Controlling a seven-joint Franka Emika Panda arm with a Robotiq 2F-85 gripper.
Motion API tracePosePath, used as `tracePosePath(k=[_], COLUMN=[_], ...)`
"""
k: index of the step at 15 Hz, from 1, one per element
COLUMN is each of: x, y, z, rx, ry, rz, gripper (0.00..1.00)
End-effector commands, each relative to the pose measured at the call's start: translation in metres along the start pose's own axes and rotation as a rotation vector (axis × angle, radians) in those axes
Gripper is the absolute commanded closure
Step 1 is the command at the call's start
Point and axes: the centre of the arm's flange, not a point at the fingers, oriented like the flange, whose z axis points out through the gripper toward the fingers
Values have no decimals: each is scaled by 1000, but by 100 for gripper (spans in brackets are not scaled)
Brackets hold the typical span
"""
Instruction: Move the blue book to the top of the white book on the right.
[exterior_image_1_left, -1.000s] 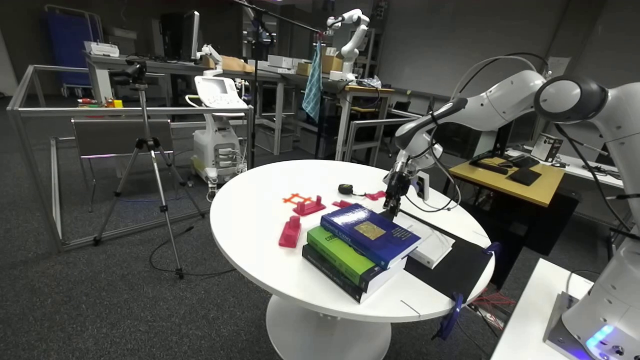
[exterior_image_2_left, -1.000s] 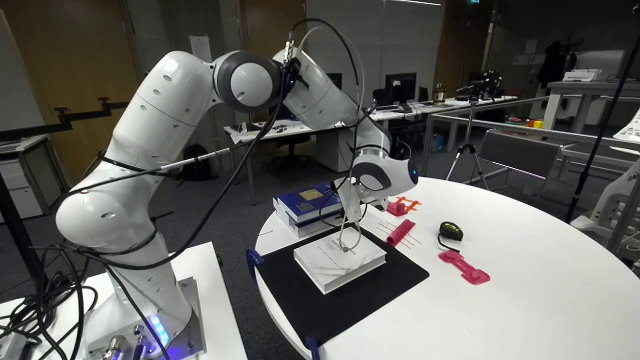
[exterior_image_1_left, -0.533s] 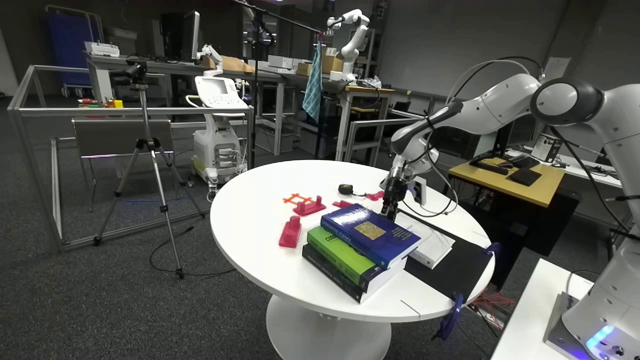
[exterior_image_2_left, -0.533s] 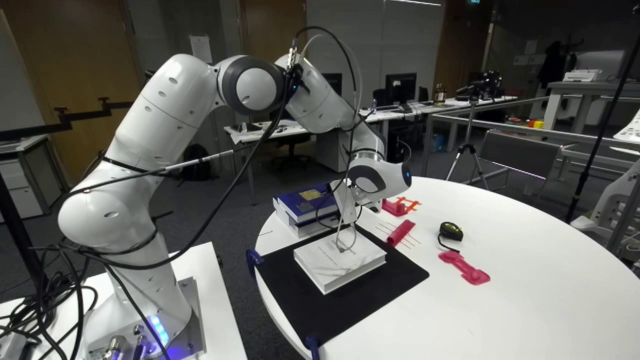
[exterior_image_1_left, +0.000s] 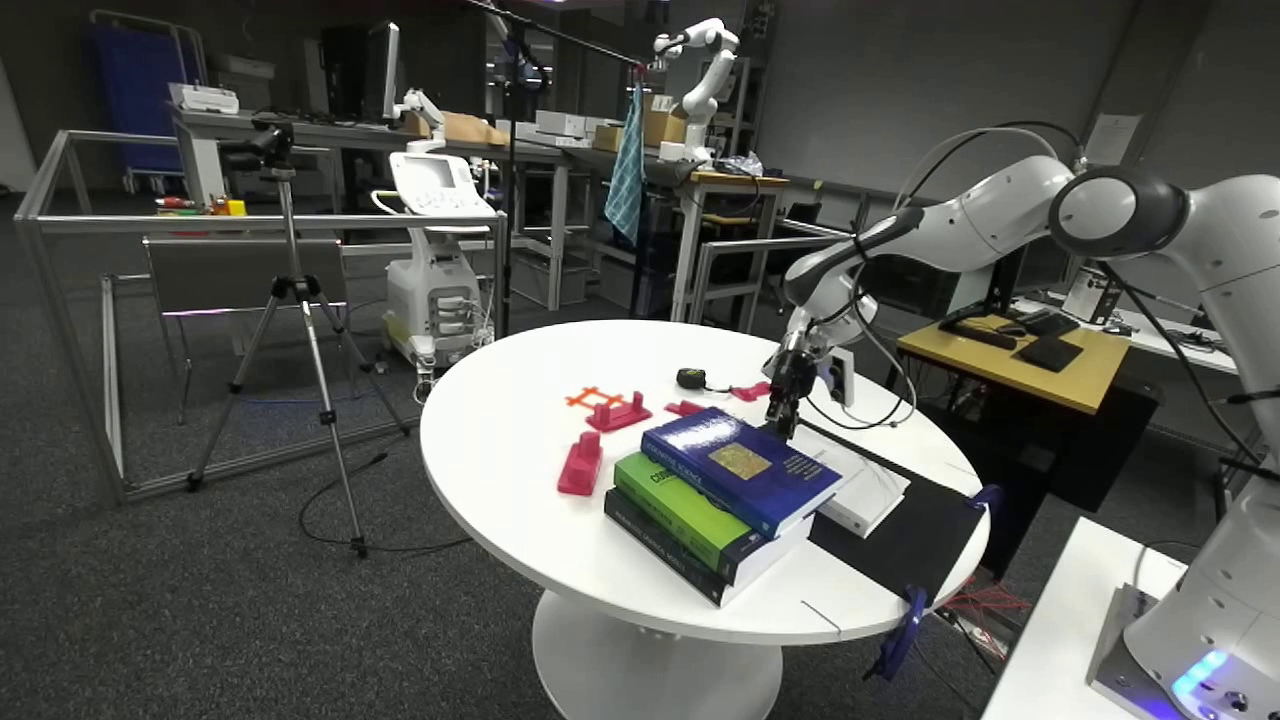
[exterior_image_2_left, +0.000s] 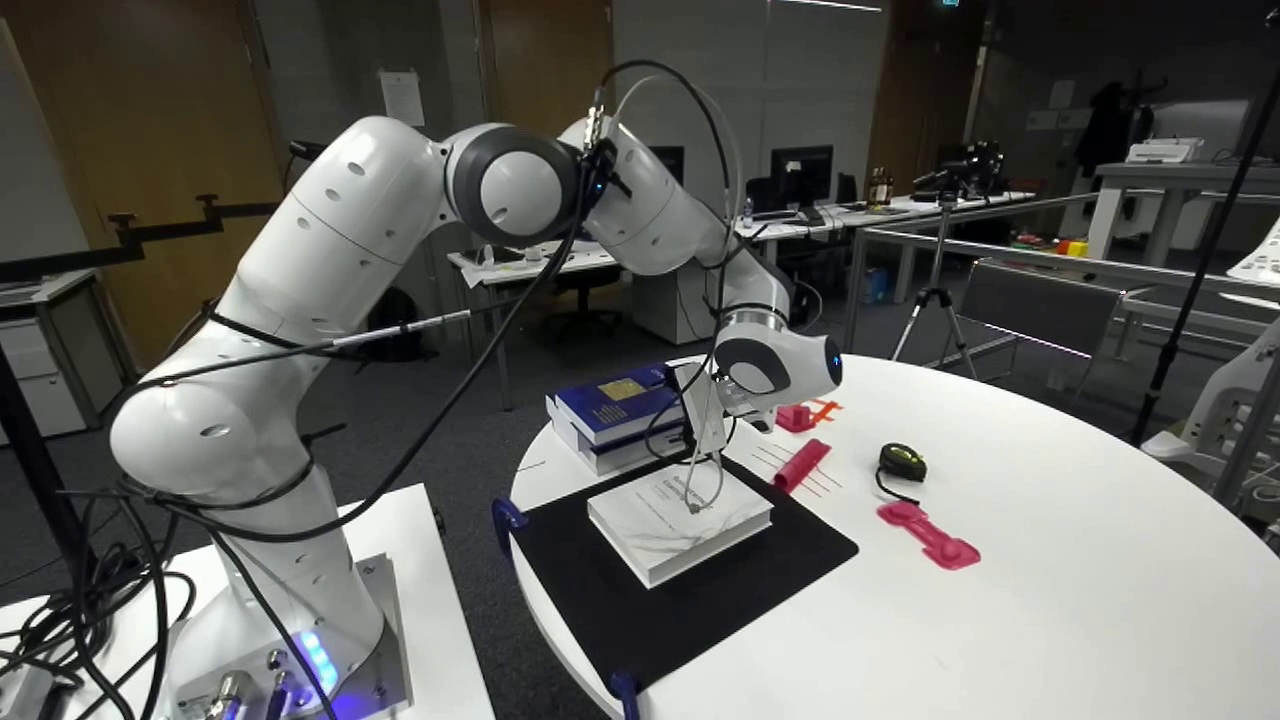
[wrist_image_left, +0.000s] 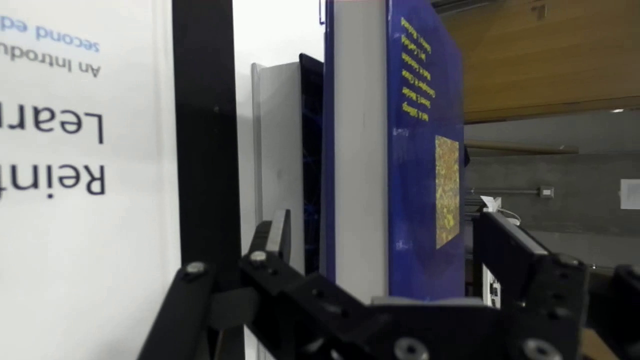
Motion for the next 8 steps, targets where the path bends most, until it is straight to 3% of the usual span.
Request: tracePosePath(k=[1, 4, 8], x=[8, 10, 15], y=[-4, -4, 5], z=[-14, -15, -3], rx=[96, 113, 71], ry=[-44, -64, -48], rz=[30, 44, 48], gripper=[0, 0, 0])
